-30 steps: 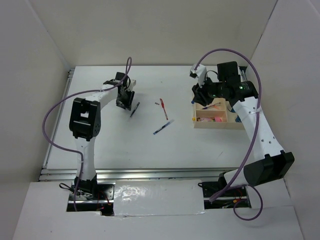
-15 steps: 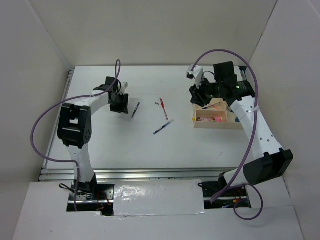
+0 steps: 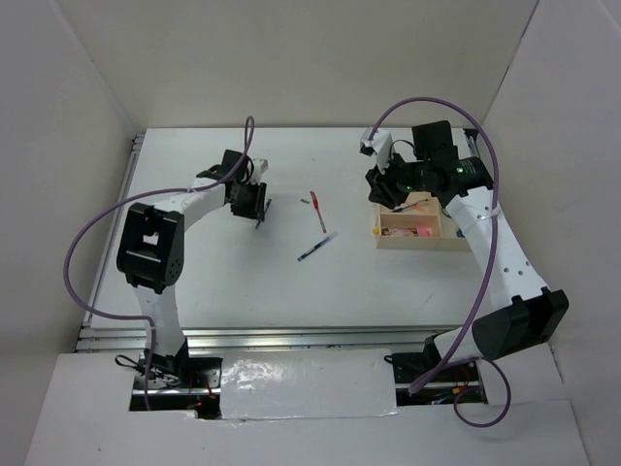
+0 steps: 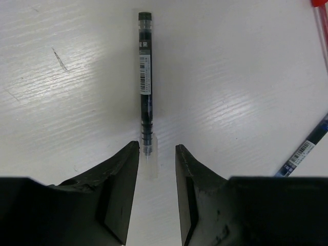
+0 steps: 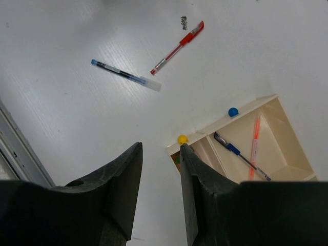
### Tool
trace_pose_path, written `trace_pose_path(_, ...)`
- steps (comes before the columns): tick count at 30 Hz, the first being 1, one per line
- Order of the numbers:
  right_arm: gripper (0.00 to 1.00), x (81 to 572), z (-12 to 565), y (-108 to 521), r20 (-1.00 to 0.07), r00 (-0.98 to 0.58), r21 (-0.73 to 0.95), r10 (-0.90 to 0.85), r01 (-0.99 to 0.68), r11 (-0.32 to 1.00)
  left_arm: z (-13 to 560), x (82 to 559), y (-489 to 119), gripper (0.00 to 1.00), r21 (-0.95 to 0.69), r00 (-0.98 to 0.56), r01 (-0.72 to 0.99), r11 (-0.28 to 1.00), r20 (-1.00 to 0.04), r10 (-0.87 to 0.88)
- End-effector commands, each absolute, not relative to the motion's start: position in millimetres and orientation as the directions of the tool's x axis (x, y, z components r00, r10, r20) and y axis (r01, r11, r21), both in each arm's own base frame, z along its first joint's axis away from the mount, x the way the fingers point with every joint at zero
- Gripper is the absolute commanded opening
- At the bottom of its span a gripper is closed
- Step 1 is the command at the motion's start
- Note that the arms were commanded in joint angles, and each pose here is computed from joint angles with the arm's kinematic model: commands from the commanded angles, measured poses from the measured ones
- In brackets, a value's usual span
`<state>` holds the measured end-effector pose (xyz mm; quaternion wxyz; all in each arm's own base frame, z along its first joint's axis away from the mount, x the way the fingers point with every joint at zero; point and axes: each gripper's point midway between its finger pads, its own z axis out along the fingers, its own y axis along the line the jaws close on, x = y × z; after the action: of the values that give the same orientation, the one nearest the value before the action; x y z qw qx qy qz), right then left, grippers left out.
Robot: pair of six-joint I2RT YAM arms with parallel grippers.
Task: Sort the stationery into containers
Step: Pick up the pen from the center of the board.
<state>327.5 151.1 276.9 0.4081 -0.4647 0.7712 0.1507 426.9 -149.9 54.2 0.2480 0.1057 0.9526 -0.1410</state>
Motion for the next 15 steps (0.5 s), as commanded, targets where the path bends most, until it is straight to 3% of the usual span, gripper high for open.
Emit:
trace_pose_path(1, 0.42, 332, 283, 156, -0.779, -0.193, -0.181, -0.597, -0.842, 0.508, 46, 438, -151, 0.47, -0.176, -0.85, 0.263, 0.949, -0.508, 0.141)
trace_pose_path(12, 0.42, 323, 281, 161, -0.776, -0.143, -0.209, -0.614, -0.861, 0.464, 7, 433, -142, 0.4, 0.01, -0.862, 0.284, 0.959, -0.436, 0.26)
trace_pose_path(14, 0.43, 321, 281, 163, -0.777, -0.132, -0.214, -0.616, -0.864, 0.456, 1, 432, -140, 0.28, 0.029, -0.864, 0.288, 0.957, -0.423, 0.273)
trace_pose_path(15, 0.44, 321, 281, 164, -0.778, -0.137, -0.214, -0.614, -0.86, 0.463, -1, 430, -138, 0.17, 0.034, -0.867, 0.288, 0.957, -0.415, 0.276)
